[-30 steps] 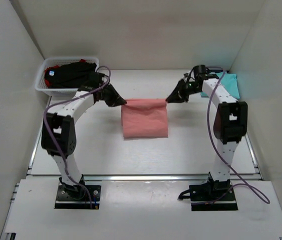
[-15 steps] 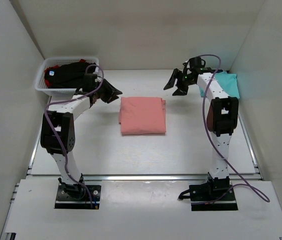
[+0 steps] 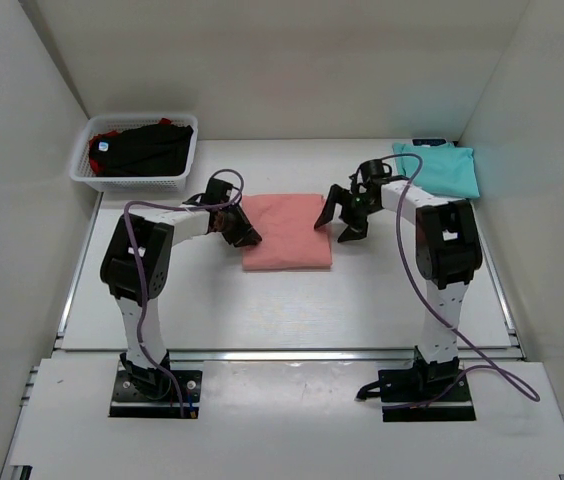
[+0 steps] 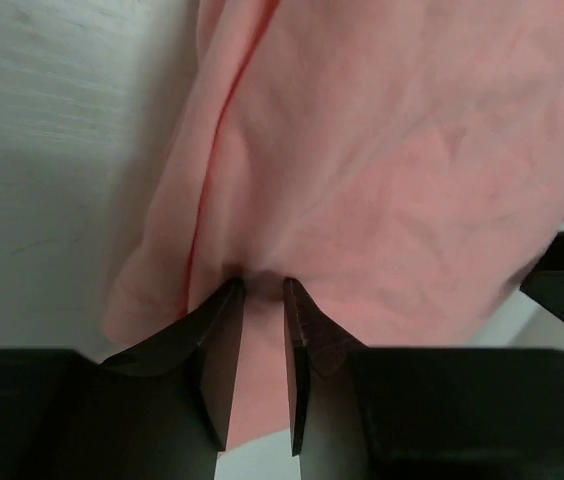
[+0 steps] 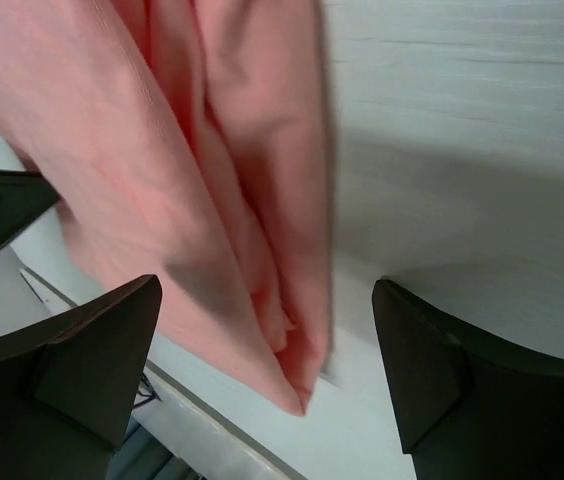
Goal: Fold and stack the t-shirts
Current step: Put the neatly folded tshirt into the corner of the board with the right arm
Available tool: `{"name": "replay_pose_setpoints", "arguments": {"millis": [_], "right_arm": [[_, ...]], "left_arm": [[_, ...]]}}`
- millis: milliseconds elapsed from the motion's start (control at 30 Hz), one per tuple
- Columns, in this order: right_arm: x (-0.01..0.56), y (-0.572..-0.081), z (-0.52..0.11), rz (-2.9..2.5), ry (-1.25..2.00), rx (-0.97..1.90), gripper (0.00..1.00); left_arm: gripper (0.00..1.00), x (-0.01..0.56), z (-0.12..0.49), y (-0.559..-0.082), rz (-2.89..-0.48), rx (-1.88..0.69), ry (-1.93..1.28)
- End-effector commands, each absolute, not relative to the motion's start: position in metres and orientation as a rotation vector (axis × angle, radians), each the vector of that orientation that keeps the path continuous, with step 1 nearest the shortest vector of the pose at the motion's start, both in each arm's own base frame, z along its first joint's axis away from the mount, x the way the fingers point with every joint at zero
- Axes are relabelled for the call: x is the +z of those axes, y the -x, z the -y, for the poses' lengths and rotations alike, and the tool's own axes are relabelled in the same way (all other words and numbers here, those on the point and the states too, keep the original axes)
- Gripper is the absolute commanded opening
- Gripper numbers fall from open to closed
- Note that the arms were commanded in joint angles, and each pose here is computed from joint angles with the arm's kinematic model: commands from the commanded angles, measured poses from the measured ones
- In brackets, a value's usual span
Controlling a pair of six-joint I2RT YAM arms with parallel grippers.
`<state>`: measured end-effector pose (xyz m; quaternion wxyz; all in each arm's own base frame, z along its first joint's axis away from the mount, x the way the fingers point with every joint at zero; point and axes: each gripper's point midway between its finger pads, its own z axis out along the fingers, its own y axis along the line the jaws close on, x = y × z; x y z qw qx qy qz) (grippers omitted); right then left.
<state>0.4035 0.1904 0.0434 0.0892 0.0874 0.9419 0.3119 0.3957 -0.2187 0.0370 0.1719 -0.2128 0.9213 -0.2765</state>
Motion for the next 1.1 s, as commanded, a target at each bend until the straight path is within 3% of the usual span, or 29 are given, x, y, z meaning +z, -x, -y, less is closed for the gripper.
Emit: {"name": "replay_pose_setpoints", "arguments": {"millis": [0, 267, 333, 367, 400, 467, 567, 667, 767, 800, 933, 1067], "right_arm": [[0.042, -0.403, -0.219, -2.752, -0.195, 0.963, 0.85], [0.022, -0.411, -0.250, -2.780, -0.198, 1.085, 0.85], [0.018, -0.408, -0.252, -2.785, -0.206, 1.127, 0.80], [0.026, -0.413, -0.251, -2.759, -0.221, 1.150, 0.64], [0.023, -0.412, -0.250, -2.751, -0.241, 1.179, 0.35], [0.025, -0.414, -0.245, -2.722, -0.249, 1.203, 0.00], [0.030, -0.424, -0.233, -2.725, -0.130, 1.107, 0.00], [0.042, -0.444, -0.209, -2.719, 0.080, 0.831, 0.00], [0.059, -0.459, -0.192, -2.641, 0.275, 0.612, 0.00], [0.068, -0.467, -0.181, -2.608, 0.282, 0.554, 0.00], [0.091, -0.486, -0.146, -2.513, 0.336, 0.332, 0.00], [0.112, -0.508, -0.096, -2.435, 0.379, 0.091, 0.00]], "left_arm": [[0.35, 0.015, 0.216, -0.375, -2.714, -0.733, 0.626], [0.35, 0.005, 0.212, -0.367, -2.710, -0.700, 0.657], [0.35, 0.003, 0.214, -0.365, -2.715, -0.704, 0.653], [0.35, 0.002, 0.210, -0.365, -2.707, -0.696, 0.659], [0.35, 0.005, 0.213, -0.369, -2.689, -0.720, 0.659], [0.35, 0.003, 0.216, -0.363, -2.700, -0.749, 0.648], [0.41, 0.012, 0.219, -0.363, -2.688, -0.806, 0.613], [0.47, 0.048, 0.234, -0.369, -2.552, -1.053, 0.461], [0.31, 0.116, 0.238, -0.376, -2.274, -1.340, 0.407], [0.29, 0.116, 0.234, -0.370, -2.256, -1.362, 0.428], [0.29, 0.153, 0.225, -0.360, -2.133, -1.448, 0.429], [0.29, 0.160, 0.221, -0.351, -2.145, -1.339, 0.311]]}}
